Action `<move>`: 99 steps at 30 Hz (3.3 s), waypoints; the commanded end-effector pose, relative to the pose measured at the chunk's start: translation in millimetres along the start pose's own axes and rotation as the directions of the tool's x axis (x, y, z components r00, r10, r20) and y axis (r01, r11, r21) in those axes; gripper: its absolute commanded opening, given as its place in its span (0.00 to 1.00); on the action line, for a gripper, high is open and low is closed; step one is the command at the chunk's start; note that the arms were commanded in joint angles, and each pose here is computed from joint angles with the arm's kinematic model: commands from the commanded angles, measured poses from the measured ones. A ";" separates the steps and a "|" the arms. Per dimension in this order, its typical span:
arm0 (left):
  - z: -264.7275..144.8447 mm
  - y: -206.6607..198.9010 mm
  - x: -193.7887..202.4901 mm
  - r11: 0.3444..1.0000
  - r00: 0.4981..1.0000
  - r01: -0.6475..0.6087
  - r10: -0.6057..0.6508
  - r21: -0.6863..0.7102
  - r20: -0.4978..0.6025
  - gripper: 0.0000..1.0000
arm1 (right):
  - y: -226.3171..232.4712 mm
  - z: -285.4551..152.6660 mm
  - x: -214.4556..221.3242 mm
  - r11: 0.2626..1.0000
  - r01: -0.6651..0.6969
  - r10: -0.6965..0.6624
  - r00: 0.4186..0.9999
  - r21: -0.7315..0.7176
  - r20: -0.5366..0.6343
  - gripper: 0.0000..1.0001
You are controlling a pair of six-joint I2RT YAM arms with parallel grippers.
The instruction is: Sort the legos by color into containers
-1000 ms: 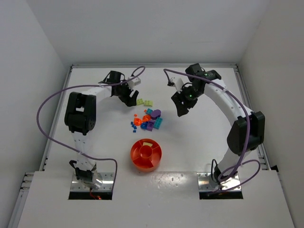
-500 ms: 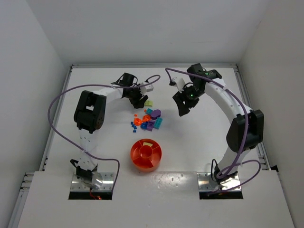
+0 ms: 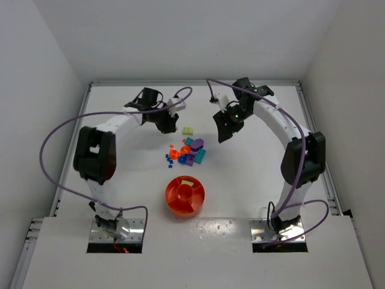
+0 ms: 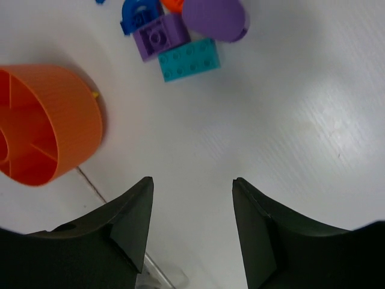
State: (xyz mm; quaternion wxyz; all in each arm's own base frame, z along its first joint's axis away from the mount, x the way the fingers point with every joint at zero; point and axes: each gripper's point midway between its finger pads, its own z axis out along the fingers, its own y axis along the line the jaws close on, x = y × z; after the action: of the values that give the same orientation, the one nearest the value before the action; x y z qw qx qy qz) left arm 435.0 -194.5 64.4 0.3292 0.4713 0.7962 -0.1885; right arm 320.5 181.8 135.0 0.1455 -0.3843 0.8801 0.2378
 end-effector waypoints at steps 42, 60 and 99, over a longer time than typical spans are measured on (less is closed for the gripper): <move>-92.9 -265.7 -20.3 0.856 0.960 -0.270 0.206 0.441 0.187 0.28 | -26.6 42.3 -79.1 0.990 -0.139 0.141 0.981 -0.025 0.134 0.64; -127.6 -236.7 -52.2 0.884 0.952 -0.244 0.140 0.400 0.272 0.70 | -20.6 41.0 -88.0 0.994 -0.077 0.088 0.985 -0.074 0.151 0.64; -199.9 -21.0 -31.2 0.850 0.757 0.516 -0.510 0.105 0.408 1.00 | -73.5 185.8 -151.4 0.858 0.457 -0.495 0.858 0.236 0.137 0.86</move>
State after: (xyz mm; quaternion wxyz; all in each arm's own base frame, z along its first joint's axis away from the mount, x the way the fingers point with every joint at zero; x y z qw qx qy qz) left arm 356.9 -101.1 212.7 0.4107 0.1619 0.8233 -0.3567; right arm 476.3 319.5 19.5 0.2973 -0.5381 0.7736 0.1536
